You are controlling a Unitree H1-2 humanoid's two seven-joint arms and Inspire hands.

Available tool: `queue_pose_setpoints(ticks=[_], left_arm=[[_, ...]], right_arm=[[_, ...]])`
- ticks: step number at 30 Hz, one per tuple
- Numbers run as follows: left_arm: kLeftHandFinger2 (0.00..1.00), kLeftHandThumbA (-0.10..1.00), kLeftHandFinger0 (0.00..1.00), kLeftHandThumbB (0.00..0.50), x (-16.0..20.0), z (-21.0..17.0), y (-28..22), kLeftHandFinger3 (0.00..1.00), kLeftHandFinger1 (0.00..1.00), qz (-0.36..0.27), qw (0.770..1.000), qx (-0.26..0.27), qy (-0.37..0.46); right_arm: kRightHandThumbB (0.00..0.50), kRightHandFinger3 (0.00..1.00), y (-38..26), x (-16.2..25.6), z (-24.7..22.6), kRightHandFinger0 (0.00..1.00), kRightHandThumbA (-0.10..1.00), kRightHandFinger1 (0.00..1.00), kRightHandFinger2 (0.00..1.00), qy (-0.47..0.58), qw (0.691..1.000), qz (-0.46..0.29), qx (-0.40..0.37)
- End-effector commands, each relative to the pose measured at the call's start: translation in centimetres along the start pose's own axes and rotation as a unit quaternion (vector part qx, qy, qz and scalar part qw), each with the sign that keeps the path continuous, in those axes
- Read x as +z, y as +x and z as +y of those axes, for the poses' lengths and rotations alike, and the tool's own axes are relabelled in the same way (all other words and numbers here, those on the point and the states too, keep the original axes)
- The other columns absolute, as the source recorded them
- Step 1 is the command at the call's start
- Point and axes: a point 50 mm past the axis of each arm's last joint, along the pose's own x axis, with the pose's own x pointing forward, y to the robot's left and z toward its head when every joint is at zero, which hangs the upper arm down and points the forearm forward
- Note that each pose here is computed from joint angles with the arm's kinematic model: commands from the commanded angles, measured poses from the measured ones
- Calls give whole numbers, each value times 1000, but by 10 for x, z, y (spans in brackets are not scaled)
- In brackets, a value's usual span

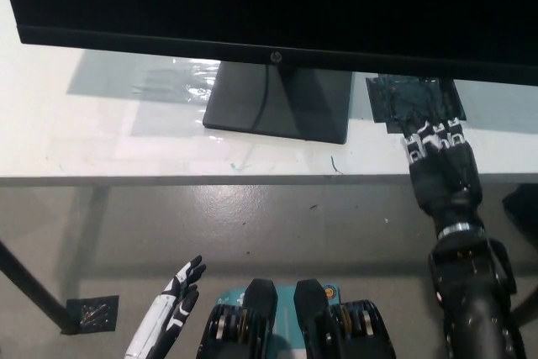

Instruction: The monitor is being placed at the center of the desk and the robot uses its right hand to grab on the right side of the monitor and tilt the angle of the montior sideways.

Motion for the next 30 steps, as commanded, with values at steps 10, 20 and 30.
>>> queue_pose_setpoints(ticks=[10,20,30], left_arm=[[1000,1000,1000,343,14,6,4,1000,1000,-54,998,2,10],[1000,1000,1000,348,14,6,5,1000,1000,-54,998,2,12],[1000,1000,1000,351,15,8,7,1000,1000,-55,998,2,16]], right_arm=[[321,1000,59,-4,55,1000,1000,1000,1000,151,982,62,98],[313,1000,85,-13,53,1000,1000,1000,1000,138,984,69,84],[319,1000,101,-19,54,1000,1000,1000,1000,129,986,75,71]])
